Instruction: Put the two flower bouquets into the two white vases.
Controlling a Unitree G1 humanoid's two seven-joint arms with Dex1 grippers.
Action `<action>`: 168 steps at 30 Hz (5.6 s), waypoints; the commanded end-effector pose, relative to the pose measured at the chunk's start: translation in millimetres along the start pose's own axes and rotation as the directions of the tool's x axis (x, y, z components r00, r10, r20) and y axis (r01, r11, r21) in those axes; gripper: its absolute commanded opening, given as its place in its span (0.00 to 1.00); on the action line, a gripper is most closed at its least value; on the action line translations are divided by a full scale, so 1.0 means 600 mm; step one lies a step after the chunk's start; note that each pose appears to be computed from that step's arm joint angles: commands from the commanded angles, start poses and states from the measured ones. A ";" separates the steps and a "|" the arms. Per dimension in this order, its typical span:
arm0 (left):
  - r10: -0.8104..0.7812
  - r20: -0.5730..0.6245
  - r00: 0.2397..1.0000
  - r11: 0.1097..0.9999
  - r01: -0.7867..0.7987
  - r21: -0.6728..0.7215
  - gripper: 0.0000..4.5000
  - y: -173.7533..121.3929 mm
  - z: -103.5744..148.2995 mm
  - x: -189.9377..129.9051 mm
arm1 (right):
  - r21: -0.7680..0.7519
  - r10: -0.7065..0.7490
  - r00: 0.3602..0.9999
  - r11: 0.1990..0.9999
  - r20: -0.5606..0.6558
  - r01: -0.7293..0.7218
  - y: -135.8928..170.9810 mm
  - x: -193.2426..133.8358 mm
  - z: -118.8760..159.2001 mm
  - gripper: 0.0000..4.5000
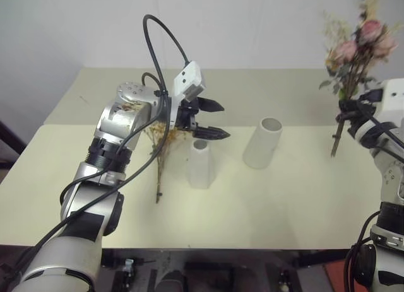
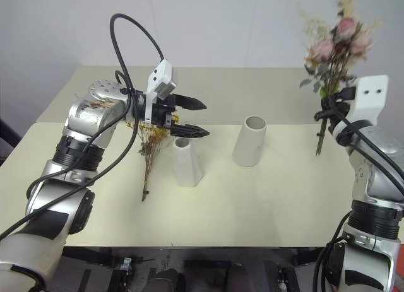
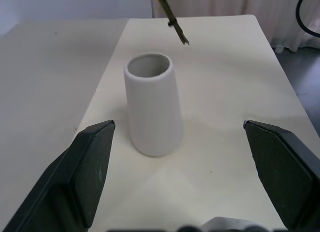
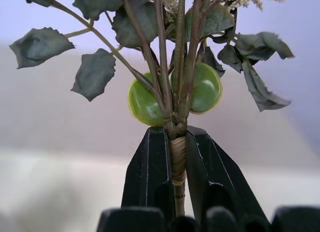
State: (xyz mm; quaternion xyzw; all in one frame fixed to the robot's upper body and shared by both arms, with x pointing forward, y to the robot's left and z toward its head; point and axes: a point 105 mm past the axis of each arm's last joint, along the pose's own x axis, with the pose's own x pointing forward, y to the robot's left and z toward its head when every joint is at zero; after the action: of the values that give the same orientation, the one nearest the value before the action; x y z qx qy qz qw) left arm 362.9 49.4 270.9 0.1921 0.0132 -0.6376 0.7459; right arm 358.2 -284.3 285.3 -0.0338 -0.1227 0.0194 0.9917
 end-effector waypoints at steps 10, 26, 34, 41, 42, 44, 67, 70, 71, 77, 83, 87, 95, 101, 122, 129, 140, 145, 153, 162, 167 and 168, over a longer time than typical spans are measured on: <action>0.024 0.009 1.000 1.000 -0.024 0.003 1.00 -0.007 0.008 -0.018 | 0.161 0.187 0.911 0.952 0.368 -0.260 0.101 -0.012 0.139 0.05; 0.068 0.012 0.998 0.998 -0.067 -0.016 1.00 -0.010 0.006 -0.033 | 0.197 0.287 0.882 0.905 0.374 -0.377 0.169 0.008 0.102 0.05; 0.079 0.018 0.997 0.997 -0.079 -0.010 1.00 -0.010 0.008 -0.038 | 0.210 0.301 0.895 0.901 0.329 -0.380 0.185 0.013 0.047 0.05; 0.080 0.021 0.997 0.997 -0.080 -0.012 1.00 -0.013 0.008 -0.042 | 0.201 0.308 0.892 0.901 0.330 -0.385 0.201 0.011 0.010 0.05; 0.080 0.021 0.997 0.997 -0.080 -0.012 1.00 -0.013 0.008 -0.042 | 0.202 0.305 0.894 0.902 0.329 -0.382 0.202 0.011 0.006 0.05; 0.083 0.020 0.996 0.997 -0.082 -0.013 1.00 -0.013 0.008 -0.044 | 0.201 0.302 0.895 0.904 0.328 -0.379 0.204 0.010 0.001 0.05; 0.097 0.031 0.995 0.995 -0.097 -0.014 1.00 -0.007 0.005 -0.042 | 0.097 0.412 0.864 0.885 0.289 -0.455 0.222 -0.043 -0.026 1.00; 0.097 0.033 0.995 0.995 -0.096 -0.011 1.00 -0.006 0.006 -0.042 | 0.059 0.459 0.846 0.869 0.270 -0.491 0.230 -0.059 -0.029 1.00; 0.097 0.034 0.995 0.995 -0.097 -0.011 1.00 -0.006 0.006 -0.042 | 0.044 0.475 0.840 0.864 0.260 -0.502 0.233 -0.065 -0.031 1.00; 0.100 0.040 0.994 0.995 -0.099 -0.010 1.00 -0.004 0.006 -0.043 | 0.012 0.516 0.822 0.845 0.241 -0.534 0.237 -0.086 -0.033 1.00; 0.113 0.041 0.993 0.993 -0.113 -0.021 1.00 -0.003 0.005 -0.047 | 0.029 0.536 0.817 0.833 0.213 -0.553 0.228 -0.105 -0.026 1.00; 0.144 0.054 0.988 0.989 -0.142 -0.039 1.00 -0.002 0.008 -0.056 | 0.016 0.624 0.762 0.772 0.175 -0.636 0.231 -0.137 -0.010 1.00; 0.479 0.069 0.875 0.858 -0.450 -0.246 1.00 0.023 0.010 -0.129 | -0.041 0.758 0.652 0.651 -0.015 -0.758 0.229 -0.155 0.028 1.00; 0.773 -0.158 0.614 0.469 -0.721 -0.510 1.00 0.029 -0.052 -0.213 | -0.011 0.815 0.560 0.565 -0.148 -0.825 0.241 -0.163 0.022 1.00; 0.637 -0.504 0.583 0.217 -0.763 -0.609 1.00 -0.056 -0.221 -0.179 | 0.028 0.850 0.467 0.487 -0.242 -0.873 0.253 -0.132 0.008 1.00; 0.541 -0.602 0.588 0.239 -0.793 -0.560 1.00 -0.041 -0.239 -0.157 | 0.023 0.831 0.500 0.520 -0.243 -0.854 0.249 -0.133 0.008 1.00; 0.440 -0.653 0.616 0.297 -0.786 -0.542 1.00 -0.010 -0.235 -0.103 | 0.034 0.808 0.534 0.558 -0.247 -0.829 0.244 -0.135 0.001 1.00; 0.412 -0.699 0.585 0.274 -0.811 -0.517 1.00 -0.004 -0.255 -0.108 | 0.038 0.793 0.554 0.580 -0.252 -0.814 0.239 -0.138 -0.002 1.00; 0.384 -0.709 0.591 0.270 -0.806 -0.526 1.00 0.014 -0.260 -0.091 | 0.052 0.793 0.554 0.583 -0.254 -0.811 0.239 -0.140 -0.006 1.00; 0.330 -0.726 0.604 0.295 -0.796 -0.528 0.47 0.016 -0.269 -0.082 | 0.045 0.815 0.518 0.546 -0.260 -0.836 0.244 -0.150 0.002 1.00; 0.343 -0.724 0.599 0.301 -0.800 -0.519 0.12 0.024 -0.268 -0.083 | 0.042 0.811 0.525 0.552 -0.260 -0.833 0.244 -0.148 0.000 1.00; 0.359 -0.721 0.592 0.302 -0.805 -0.511 0.06 0.028 -0.267 -0.085 | 0.042 0.810 0.525 0.553 -0.261 -0.832 0.244 -0.148 0.000 1.00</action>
State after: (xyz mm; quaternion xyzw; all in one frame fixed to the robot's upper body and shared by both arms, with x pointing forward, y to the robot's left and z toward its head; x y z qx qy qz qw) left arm 401.4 149.6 132.9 -0.0344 0.4246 -0.1523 0.8918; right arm 271.3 -142.2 244.7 -0.1211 0.0485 0.4763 0.8695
